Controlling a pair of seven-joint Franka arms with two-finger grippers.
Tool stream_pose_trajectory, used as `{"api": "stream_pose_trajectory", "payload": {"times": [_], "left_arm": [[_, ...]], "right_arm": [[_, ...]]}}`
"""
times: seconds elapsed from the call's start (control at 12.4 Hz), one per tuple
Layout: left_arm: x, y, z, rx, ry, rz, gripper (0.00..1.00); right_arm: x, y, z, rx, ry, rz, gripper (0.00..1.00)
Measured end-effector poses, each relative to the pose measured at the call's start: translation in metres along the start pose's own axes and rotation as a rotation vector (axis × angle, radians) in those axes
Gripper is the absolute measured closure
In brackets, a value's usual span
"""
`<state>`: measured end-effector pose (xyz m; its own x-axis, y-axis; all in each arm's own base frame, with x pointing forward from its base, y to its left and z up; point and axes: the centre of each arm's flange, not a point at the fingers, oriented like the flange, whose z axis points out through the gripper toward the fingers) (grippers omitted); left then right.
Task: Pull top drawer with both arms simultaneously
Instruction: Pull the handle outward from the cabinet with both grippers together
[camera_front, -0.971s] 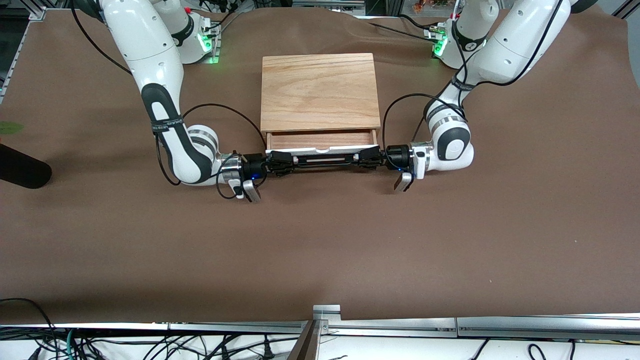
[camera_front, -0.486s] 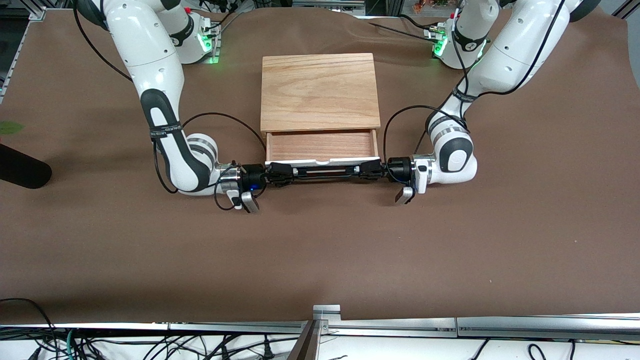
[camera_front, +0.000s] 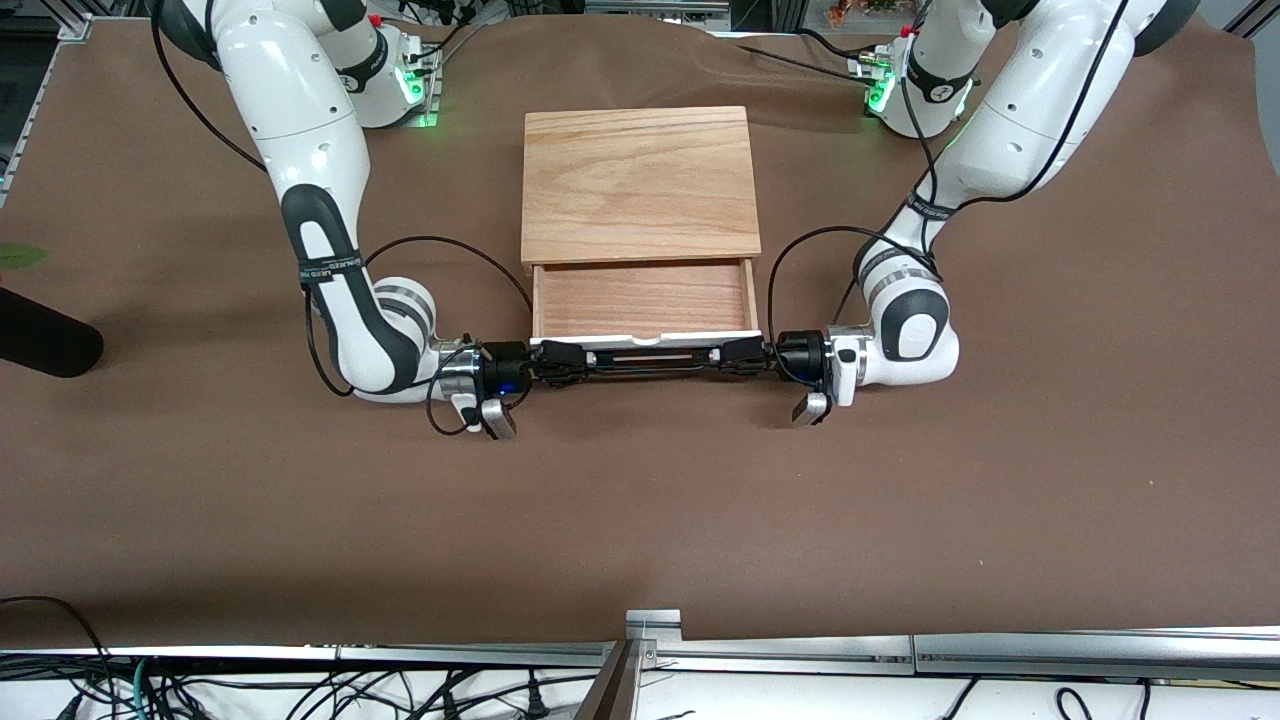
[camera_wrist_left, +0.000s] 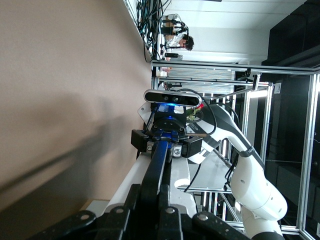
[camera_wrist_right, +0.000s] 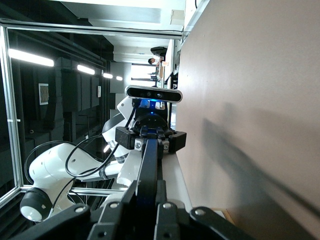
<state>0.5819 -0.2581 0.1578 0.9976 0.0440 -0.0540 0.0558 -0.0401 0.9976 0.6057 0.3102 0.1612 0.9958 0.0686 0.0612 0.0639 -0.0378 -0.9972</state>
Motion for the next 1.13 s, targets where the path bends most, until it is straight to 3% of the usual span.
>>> {"api": "stream_pose_trajectory", "payload": {"times": [0.97, 1.13], "left_arm": [[0.013, -0.006, -0.005, -0.004, 0.01, -0.041, 0.81], [0.025, -0.014, -0.041, 0.019, 0.051, -0.077, 0.64]], "right_arm": [[0.022, 0.008, 0.005, 0.003, -0.014, 0.018, 0.82], [0.027, 0.01, -0.011, -0.013, 0.0, 0.014, 0.82]]}}
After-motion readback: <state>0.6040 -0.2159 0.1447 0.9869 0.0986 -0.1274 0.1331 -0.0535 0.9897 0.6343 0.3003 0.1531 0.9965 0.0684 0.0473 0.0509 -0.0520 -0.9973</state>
